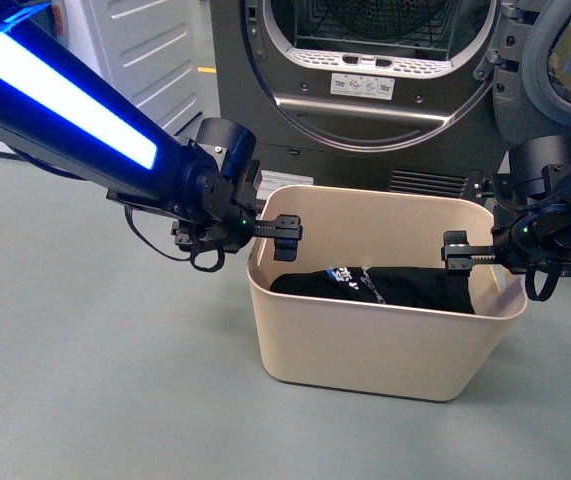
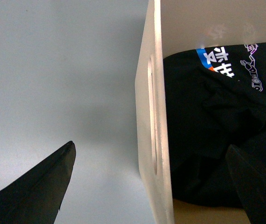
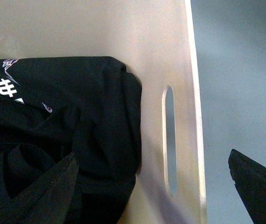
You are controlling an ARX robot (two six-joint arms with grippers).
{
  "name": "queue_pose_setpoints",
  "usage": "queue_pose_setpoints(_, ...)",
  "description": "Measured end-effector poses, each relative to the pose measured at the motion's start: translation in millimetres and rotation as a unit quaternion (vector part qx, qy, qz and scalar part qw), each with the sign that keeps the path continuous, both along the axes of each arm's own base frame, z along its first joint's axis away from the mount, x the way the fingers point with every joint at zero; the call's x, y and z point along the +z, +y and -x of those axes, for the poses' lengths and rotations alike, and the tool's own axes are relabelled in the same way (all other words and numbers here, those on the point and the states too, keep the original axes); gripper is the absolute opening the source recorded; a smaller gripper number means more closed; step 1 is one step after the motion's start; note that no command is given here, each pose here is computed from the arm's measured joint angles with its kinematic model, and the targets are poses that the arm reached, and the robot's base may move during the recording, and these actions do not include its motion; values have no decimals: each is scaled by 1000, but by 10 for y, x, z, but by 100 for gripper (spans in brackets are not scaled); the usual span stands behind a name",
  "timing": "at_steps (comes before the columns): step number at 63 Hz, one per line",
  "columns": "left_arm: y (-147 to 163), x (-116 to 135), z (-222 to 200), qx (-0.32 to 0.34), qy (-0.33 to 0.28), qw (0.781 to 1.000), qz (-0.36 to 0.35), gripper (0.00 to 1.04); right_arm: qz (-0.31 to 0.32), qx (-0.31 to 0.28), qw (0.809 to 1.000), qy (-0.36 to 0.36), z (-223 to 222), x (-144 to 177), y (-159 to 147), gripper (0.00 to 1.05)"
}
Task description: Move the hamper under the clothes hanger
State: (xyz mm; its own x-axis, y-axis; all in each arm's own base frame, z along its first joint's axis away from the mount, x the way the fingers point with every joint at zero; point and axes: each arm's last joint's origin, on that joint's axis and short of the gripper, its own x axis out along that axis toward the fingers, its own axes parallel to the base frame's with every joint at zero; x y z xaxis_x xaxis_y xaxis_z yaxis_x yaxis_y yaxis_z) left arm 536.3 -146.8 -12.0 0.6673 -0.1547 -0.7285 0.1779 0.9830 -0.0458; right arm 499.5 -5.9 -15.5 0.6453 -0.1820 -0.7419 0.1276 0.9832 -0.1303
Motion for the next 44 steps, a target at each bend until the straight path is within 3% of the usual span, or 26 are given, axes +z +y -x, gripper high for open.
queue_pose_setpoints(12,4,-86,6,2,5,1000,-4,98,0,0,1000,5,-17,-31,5,94)
queue_pose_setpoints(25,-4,-103,1,2,2,1000,-3,97,4,1,1000,16,-29,-71,24,63)
queue_pose_setpoints(44,-7,-98,-5,11,-3,1000,-5,50,19,-11,1000,20,-39,-67,-8,15)
